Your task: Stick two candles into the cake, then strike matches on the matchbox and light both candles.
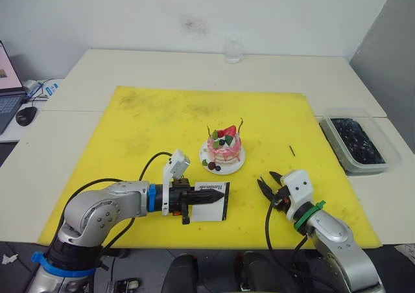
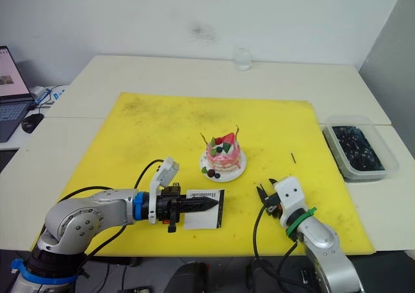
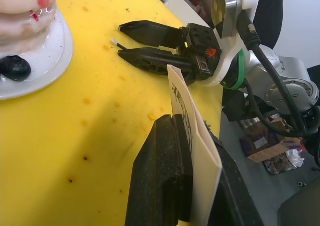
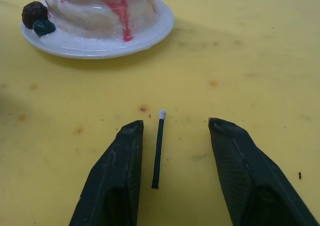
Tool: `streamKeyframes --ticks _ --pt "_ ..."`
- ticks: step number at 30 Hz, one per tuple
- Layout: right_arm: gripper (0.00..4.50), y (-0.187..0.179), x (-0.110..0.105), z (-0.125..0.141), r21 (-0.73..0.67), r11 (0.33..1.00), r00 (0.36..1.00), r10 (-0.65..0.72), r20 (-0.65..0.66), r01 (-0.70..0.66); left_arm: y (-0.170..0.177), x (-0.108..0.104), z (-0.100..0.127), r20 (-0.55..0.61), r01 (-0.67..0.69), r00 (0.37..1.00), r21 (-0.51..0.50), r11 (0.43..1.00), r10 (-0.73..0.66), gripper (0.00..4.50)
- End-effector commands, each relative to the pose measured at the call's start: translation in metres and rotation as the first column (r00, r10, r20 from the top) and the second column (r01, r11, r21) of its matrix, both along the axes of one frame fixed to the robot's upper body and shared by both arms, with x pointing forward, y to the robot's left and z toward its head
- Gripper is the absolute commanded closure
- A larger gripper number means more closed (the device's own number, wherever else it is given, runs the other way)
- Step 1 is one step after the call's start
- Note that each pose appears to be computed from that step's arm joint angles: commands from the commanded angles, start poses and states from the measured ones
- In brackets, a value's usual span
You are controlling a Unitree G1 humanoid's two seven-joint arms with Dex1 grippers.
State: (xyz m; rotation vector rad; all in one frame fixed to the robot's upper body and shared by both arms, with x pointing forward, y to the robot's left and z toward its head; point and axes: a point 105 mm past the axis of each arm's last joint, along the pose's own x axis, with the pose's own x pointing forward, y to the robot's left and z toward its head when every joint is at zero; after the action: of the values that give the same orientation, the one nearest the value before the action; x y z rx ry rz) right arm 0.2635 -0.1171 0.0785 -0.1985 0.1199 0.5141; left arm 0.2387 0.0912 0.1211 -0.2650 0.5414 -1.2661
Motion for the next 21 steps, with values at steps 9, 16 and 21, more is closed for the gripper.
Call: streamKeyframes --ticks 9,16,21 --pt "2.51 0.001 -0.003 -0.007 0.016 1.000 1.000 -0.017 -0.025 0.018 -0.002 0.000 0.009 0.036 0.014 0.999 -0.011 1.000 -0.014 4.50" --pt "4.49 0.003 -0.004 -0.012 0.011 1.000 0.998 -0.022 -0.050 0.023 -0.002 0.001 0.008 0.033 0.015 0.999 -0.009 1.000 -0.014 4.50" --pt "4.49 0.005 -0.007 -0.012 0.017 1.000 0.999 -0.008 -0.054 0.009 -0.001 0.000 0.007 0.027 0.015 1.000 -0.006 1.000 -0.015 4.50"
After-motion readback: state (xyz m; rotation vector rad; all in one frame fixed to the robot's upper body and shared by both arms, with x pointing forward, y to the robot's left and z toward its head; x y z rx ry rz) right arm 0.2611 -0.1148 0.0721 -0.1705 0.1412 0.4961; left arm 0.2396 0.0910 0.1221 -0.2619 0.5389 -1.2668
